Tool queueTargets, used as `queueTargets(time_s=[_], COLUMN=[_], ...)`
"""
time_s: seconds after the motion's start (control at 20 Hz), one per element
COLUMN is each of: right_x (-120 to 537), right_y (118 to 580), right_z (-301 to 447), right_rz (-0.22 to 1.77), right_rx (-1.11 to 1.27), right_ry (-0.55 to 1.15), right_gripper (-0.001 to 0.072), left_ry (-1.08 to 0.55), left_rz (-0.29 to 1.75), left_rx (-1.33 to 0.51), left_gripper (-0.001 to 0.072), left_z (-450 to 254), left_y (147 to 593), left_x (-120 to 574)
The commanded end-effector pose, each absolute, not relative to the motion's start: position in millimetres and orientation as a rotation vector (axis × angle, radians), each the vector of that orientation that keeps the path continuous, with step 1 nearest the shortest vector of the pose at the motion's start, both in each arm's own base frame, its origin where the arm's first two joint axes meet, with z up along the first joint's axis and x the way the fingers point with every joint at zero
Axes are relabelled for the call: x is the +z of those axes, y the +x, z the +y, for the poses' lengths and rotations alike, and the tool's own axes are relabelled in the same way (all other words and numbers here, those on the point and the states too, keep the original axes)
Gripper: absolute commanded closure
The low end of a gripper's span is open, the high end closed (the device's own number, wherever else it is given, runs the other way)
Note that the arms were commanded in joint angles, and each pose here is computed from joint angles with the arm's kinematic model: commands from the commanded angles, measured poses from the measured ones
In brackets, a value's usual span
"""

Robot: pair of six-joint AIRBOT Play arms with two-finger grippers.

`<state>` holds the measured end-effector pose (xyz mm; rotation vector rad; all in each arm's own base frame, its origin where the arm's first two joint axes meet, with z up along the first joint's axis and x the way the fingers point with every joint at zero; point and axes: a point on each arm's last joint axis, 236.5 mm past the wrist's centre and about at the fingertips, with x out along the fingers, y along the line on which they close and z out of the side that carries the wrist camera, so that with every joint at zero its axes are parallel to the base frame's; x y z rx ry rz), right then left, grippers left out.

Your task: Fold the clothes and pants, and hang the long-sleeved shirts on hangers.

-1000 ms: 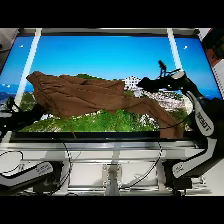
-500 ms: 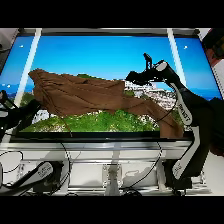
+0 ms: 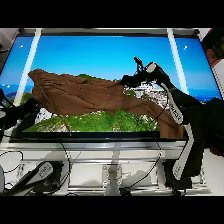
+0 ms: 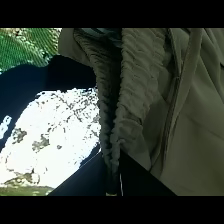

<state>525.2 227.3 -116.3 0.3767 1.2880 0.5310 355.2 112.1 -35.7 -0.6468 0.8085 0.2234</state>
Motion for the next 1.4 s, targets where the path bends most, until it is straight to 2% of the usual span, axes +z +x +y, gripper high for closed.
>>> queueTargets(time_s=[0.0,0.35,0.5,0.6,0.85,1.15,1.35], right_x=[-120,-117,-115,-113,-76,47,87], right_y=[523,537,544,554,578,637,655], right_z=[231,236,241,238,205,78,6], right_rz=[1.294,1.213,1.167,1.129,1.040,0.775,0.664], right_rx=[0.533,0.545,0.546,0.524,0.484,0.260,0.151], right_ry=[0.359,0.315,0.281,0.278,0.170,0.087,0.117], right_gripper=[0.0270,0.0348,0.0495,0.0703,0.0703,0.0703,0.0703], left_ry=[-0.645,-0.646,-0.646,-0.648,-0.636,-0.546,-0.463], left_rz=[0.806,0.806,0.806,0.813,0.787,0.562,0.546], left_rx=[0.223,0.223,0.223,0.216,0.212,0.284,0.351], left_gripper=[0.0671,0.0671,0.0671,0.0671,0.0672,0.0672,0.0672], left_z=[112,112,112,110,111,145,166], left_y=[356,356,356,355,355,347,320], left_x=[-35,-35,-35,-35,-24,59,77])
